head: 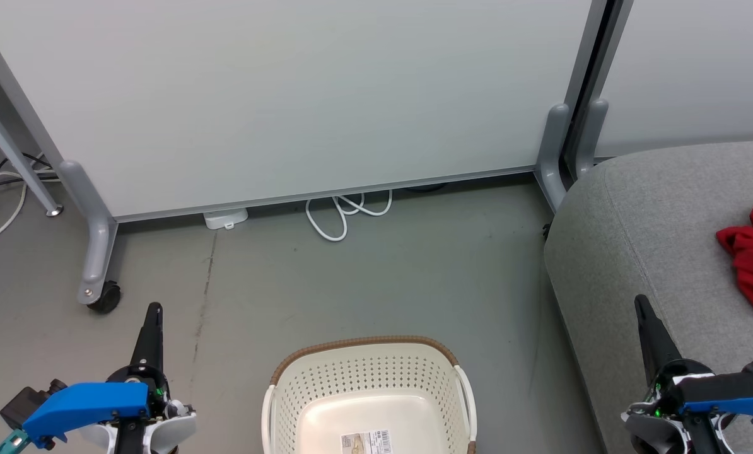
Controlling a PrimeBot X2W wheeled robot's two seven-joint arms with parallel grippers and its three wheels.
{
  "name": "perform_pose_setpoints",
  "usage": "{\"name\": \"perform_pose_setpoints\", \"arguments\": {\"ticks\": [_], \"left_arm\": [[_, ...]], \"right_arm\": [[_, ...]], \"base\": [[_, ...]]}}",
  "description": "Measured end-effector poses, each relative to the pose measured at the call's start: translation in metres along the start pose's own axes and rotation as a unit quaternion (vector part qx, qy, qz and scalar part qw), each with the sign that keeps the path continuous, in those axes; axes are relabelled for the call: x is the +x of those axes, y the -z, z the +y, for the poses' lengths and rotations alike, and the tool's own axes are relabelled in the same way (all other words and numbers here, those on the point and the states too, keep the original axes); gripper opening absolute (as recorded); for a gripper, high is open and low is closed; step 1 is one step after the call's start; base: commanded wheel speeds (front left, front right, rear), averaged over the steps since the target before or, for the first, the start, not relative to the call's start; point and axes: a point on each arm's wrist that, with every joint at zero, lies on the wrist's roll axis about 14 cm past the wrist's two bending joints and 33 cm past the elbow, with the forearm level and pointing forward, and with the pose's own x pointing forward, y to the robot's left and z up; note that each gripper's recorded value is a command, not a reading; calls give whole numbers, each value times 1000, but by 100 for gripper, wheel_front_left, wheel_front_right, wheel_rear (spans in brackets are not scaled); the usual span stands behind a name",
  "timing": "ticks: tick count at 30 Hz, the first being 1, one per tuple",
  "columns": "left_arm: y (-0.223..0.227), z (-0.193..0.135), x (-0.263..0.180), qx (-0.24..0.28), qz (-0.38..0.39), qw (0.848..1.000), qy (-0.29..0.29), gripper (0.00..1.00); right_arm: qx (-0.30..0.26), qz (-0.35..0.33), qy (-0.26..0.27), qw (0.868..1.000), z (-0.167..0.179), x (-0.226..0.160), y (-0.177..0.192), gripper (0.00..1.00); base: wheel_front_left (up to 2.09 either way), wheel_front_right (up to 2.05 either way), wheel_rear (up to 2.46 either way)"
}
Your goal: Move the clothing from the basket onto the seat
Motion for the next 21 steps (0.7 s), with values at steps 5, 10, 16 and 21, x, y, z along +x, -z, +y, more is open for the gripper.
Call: {"name": "perform_pose_setpoints", "arguments": {"ticks": [5,10,16,21], "left_arm": [[0,-2,1,-18,2,1000,3,0],[-1,-4,3,-36,2,999,8,0],[-2,-6,4,-57,2,998,12,0],[-2,-7,4,-72,4,997,15,0]], "right_arm": [[19,0,-3,1000,1,0,-1,0],[37,2,-5,999,2,0,-1,0],[58,2,-8,998,3,0,-2,0],[74,3,-11,997,4,0,-3,0]], "base": [[0,0,0],[0,0,0],[0,0,0],[0,0,0]]}}
